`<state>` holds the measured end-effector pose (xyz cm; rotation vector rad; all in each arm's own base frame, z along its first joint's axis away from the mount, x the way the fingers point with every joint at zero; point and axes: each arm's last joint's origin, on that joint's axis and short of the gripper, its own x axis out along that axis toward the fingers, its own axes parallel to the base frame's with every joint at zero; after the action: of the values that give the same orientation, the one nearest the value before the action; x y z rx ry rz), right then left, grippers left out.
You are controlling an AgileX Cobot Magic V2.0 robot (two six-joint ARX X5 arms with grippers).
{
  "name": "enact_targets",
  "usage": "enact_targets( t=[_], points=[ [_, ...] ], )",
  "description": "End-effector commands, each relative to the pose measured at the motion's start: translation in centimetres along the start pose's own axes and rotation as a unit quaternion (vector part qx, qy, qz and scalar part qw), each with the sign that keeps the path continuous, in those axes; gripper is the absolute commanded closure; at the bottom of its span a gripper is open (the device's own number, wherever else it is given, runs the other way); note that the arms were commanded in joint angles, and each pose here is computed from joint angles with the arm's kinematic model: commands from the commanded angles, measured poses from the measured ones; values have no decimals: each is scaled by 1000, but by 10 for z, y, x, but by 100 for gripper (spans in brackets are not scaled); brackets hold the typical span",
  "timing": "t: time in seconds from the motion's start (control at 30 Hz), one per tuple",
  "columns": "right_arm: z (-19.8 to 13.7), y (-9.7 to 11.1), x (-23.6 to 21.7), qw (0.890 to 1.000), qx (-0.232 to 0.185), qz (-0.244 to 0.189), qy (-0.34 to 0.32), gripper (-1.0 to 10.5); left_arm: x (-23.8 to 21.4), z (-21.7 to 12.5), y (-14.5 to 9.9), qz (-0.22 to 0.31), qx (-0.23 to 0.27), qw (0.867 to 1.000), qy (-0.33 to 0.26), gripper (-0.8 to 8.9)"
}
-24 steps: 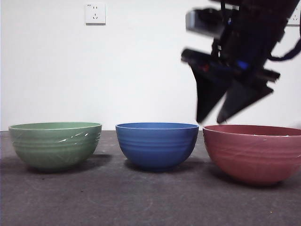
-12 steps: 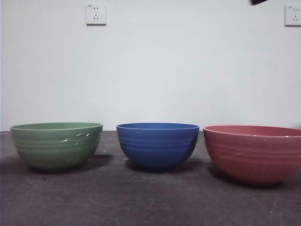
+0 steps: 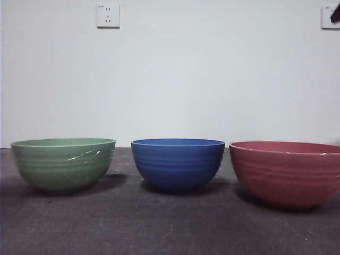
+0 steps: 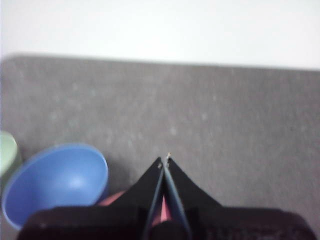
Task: Pick up the green bowl on the top,put the green bowl on the left,pick up the red bowl in the middle,put the red bowl on the right
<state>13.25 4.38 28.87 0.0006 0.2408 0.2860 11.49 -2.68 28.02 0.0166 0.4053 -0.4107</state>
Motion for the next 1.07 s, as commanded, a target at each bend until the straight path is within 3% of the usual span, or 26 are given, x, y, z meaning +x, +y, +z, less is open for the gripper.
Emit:
enact_targets(
  t=[0.03, 0.47, 0.6, 0.67, 0.87, 0.97, 1.07],
  points=[
    [-2, 0, 1, 1000, 26, -2, 5, 942, 1, 1, 1, 2, -11, 1000, -5, 817],
    [-8, 0, 1, 999, 25, -1, 34, 942, 2, -1, 0, 0, -13, 1000, 5, 817],
    [-8, 0, 1, 999, 24, -1, 35, 942, -20, -5, -6, 0, 9, 1000, -25, 817],
    [-8, 0, 1, 999, 25, -2, 36, 942, -37, -8, -8, 17, 45, 997, -56, 817],
    [-8, 0, 1, 999, 24, -2, 38, 942, -46, -35, -3, 119, 54, 977, -168, 817],
    [-8, 0, 1, 999, 24, -2, 38, 942, -28, -59, 4, 144, 52, 970, -190, 817],
    [-8, 0, 1, 999, 24, -2, 38, 942, -6, -83, 10, 145, 36, 972, -183, 817]
  ],
)
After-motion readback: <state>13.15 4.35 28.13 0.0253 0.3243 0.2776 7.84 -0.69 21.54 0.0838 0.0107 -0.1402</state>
